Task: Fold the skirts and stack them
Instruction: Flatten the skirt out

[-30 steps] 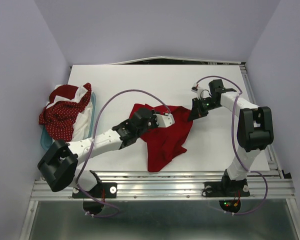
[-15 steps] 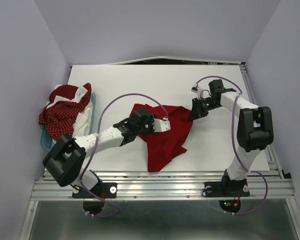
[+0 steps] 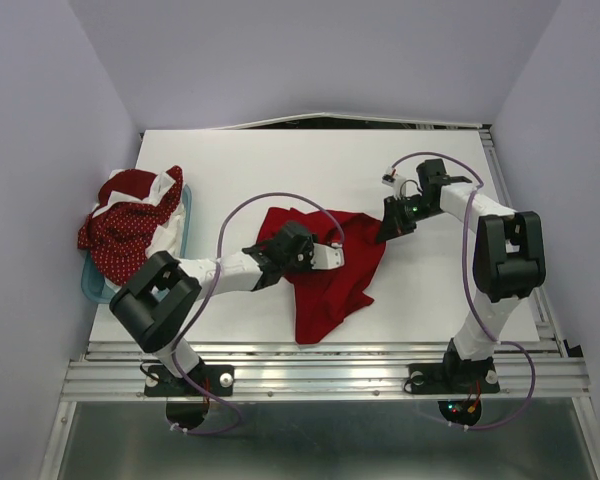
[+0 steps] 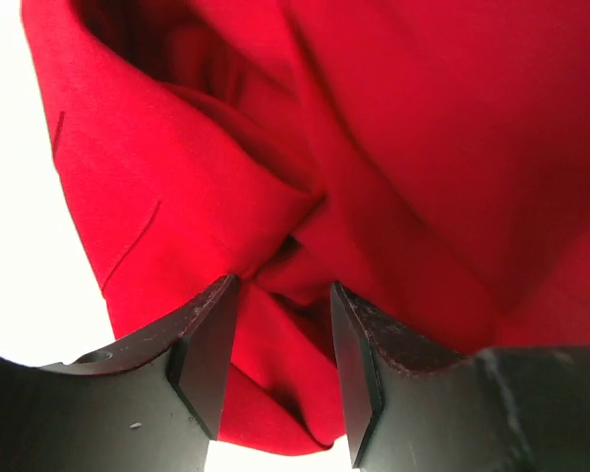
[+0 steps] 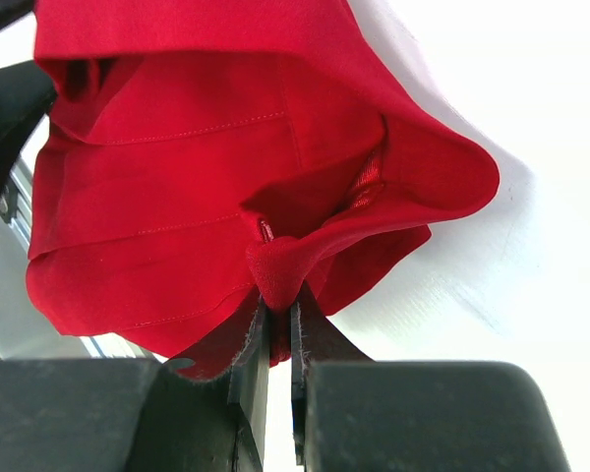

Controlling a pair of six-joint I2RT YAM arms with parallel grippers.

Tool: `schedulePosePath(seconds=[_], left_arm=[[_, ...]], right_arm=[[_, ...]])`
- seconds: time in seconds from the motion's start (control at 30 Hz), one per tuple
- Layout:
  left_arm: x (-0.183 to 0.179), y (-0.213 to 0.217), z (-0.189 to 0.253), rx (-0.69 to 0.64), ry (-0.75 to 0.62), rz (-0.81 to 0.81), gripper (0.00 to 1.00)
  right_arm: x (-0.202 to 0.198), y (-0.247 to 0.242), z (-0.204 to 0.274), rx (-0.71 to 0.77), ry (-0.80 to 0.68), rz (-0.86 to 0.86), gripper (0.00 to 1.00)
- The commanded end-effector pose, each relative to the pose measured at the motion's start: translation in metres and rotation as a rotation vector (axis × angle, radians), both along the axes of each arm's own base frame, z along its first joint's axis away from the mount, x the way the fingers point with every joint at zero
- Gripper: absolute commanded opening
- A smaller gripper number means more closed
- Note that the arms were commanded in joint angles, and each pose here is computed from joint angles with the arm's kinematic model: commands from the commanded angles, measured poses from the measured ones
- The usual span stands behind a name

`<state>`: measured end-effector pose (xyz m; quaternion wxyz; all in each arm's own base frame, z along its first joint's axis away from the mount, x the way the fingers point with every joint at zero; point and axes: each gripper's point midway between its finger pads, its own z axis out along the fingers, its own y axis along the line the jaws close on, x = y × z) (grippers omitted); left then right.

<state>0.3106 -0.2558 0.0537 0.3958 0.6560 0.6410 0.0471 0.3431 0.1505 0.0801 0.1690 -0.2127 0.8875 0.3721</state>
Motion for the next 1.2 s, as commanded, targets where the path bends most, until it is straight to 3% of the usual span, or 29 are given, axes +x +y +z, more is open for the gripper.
schedulePosePath(seconds=[0.0,0.2,0.57,1.17], left_arm=[[0.031,-0.018,0.046,-0.102,-0.157,0.057,0.52],[0.027,-0.019,0.072,-0.178,-0.187,0.053,0.45],[0.031,-0.029,0.069,-0.211,-0.134,0.063,0.41],[0.016,-0.029,0.033,-0.146,-0.056,-0.002,0.5]], right_arm=[[0.006,0.002,0.01,0.016,-0.026,0.02,0.01],[0.006,0.001,0.01,0.01,-0.029,0.023,0.01],[0.004,0.001,0.01,0.011,-0.032,0.028,0.01],[0.003,0.002,0.006,0.017,-0.02,0.032,0.01]])
